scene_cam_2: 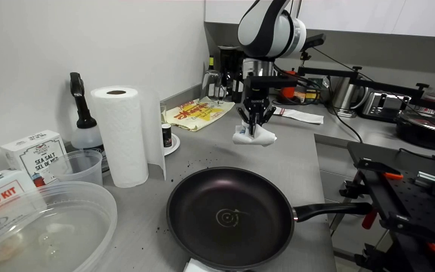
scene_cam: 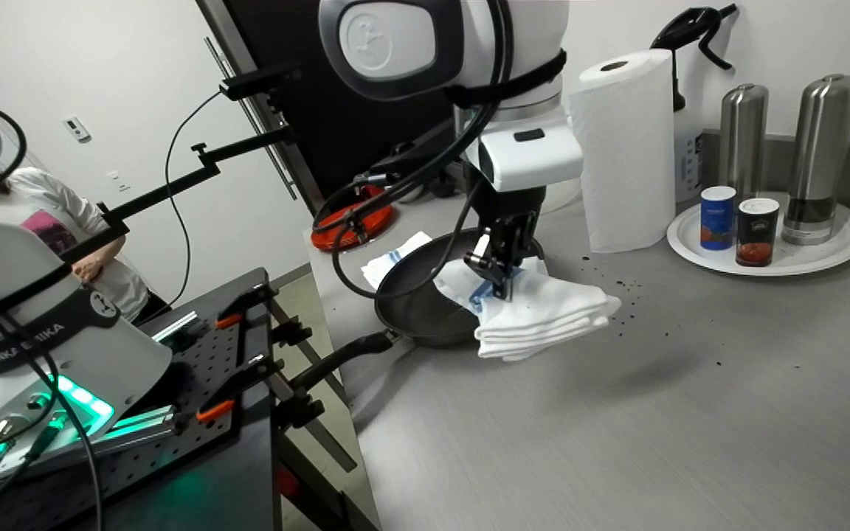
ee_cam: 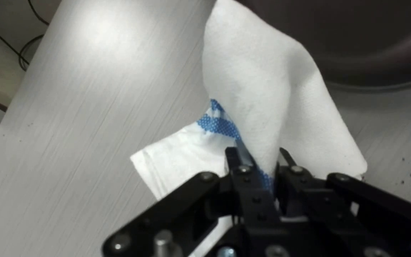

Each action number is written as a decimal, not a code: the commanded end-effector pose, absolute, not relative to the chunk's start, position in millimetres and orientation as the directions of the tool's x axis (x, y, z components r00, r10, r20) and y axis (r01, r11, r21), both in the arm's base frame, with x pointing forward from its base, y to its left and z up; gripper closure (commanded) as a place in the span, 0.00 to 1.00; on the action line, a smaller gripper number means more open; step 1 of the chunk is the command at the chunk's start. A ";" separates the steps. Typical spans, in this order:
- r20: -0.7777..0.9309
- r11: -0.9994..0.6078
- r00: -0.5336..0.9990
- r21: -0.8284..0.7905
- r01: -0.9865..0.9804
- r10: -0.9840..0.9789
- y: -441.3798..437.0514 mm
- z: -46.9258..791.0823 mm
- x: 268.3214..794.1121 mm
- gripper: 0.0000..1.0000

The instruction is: Pick up the white towel with blue stripes from the table, wipe inside the black pan, and put the towel back on the table.

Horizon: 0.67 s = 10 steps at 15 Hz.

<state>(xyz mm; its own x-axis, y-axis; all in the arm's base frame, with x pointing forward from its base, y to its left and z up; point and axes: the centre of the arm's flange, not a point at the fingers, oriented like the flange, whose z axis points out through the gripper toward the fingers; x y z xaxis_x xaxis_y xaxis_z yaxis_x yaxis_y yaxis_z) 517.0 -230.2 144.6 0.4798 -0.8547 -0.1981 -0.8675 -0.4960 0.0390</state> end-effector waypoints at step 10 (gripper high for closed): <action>-0.012 -0.378 0.378 -0.002 -0.926 -0.926 -294.3 77.2 528.1 0.97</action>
<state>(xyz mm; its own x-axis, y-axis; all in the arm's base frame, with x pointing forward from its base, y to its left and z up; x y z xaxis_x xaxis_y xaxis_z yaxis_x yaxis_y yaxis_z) 518.3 -286.4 97.2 0.4179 -0.9073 -0.0467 -0.9075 -0.4193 0.0248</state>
